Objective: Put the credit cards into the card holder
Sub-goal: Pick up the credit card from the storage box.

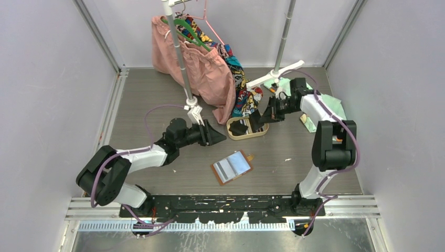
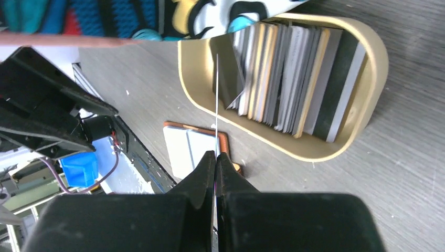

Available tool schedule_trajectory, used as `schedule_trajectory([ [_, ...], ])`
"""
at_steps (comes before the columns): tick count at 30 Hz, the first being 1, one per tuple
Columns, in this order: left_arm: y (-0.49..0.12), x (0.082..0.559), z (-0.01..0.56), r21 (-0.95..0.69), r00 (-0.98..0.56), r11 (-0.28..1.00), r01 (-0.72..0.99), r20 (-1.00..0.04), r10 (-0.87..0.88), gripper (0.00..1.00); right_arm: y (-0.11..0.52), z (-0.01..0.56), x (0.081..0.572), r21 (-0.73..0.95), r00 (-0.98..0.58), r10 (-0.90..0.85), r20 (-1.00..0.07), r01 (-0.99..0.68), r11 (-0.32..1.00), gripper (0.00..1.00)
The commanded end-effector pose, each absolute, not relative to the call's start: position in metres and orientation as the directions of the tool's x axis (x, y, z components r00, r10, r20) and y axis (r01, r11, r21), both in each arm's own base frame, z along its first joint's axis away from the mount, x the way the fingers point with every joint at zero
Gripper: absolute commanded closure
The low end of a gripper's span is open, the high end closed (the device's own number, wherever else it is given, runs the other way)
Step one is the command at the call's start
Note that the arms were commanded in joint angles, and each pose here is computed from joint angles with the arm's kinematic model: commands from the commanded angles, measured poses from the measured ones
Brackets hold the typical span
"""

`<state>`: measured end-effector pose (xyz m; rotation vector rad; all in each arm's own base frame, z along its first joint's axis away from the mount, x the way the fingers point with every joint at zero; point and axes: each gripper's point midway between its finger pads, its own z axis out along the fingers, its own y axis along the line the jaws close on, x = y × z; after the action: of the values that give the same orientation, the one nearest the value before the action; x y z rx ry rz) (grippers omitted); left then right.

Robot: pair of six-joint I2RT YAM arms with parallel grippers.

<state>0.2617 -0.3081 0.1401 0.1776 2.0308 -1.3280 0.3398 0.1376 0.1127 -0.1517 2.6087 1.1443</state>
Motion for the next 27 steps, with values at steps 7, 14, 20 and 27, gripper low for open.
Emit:
schedule_trajectory([
  [7,-0.320,0.247,0.217,-0.758,-0.634,0.176,0.628,-0.630,-0.449,0.44,0.173,0.202,0.288,0.798,-0.845,-0.015,-0.535,-0.511,0.320,0.99],
  [14,-0.335,0.243,0.241,-0.722,-0.591,0.079,0.688,-0.620,-0.517,0.40,0.208,0.234,0.249,0.732,-0.749,-0.086,-0.657,-0.661,0.163,0.99],
  [20,-0.343,0.242,0.257,-0.693,-0.566,0.061,0.718,-0.633,-0.529,0.42,0.222,0.242,0.231,0.715,-0.719,-0.130,-0.683,-0.694,0.084,0.99],
  [27,-0.347,0.236,0.267,-0.676,-0.570,0.027,0.736,-0.641,-0.514,0.96,0.226,0.239,0.222,0.693,-0.693,-0.165,-0.702,-0.718,0.064,0.98],
])
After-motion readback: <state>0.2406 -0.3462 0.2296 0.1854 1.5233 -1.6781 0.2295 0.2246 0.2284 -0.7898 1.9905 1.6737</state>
